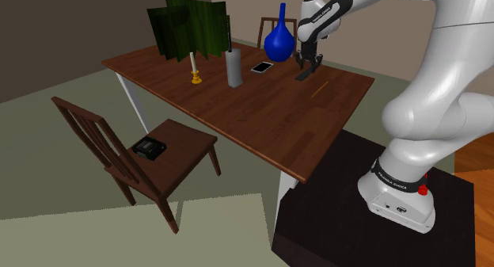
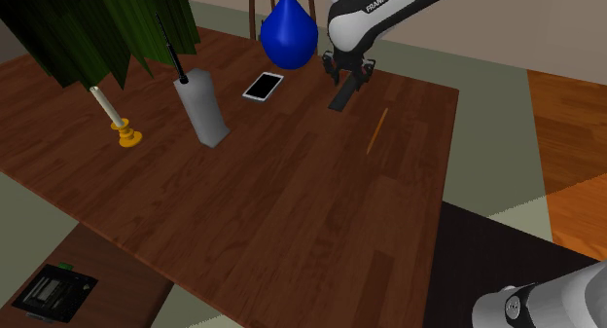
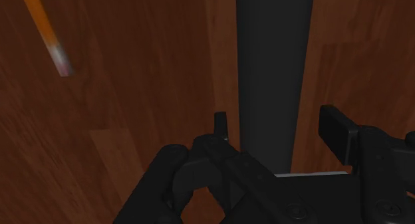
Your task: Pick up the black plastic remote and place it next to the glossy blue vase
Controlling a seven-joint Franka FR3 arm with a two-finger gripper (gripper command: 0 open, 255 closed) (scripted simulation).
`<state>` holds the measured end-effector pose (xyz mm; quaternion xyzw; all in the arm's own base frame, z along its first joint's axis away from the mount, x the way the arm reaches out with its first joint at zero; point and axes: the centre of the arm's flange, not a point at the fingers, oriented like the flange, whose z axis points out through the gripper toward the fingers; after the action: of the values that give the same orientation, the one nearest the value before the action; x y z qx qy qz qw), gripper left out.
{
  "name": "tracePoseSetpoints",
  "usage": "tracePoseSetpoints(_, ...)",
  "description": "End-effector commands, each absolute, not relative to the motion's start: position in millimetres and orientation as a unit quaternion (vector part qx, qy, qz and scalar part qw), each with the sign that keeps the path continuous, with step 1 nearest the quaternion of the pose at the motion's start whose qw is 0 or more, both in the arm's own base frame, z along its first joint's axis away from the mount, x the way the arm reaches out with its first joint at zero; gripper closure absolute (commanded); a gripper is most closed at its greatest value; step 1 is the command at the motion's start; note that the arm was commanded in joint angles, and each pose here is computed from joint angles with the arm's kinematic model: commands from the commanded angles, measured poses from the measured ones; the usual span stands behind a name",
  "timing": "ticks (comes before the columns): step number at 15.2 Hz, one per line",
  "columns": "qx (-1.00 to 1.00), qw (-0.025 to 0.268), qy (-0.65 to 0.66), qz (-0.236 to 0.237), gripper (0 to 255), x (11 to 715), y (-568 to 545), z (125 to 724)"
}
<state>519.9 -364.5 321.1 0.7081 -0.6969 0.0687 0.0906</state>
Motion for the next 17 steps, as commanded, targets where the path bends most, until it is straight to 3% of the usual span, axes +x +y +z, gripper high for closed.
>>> tracePoseSetpoints(1, 0.708, 0.091, -0.697, 0.069, 0, 520, -365, 321)
tracePoseSetpoints(5, 0.708, 0.091, -0.697, 0.069, 0, 520, -365, 321)
tracePoseSetpoints(9, 0.708, 0.091, -0.697, 0.069, 0, 521, -353, 370)
tracePoseSetpoints(17, 0.708, 0.091, -0.697, 0.069, 0, 521, -353, 370)
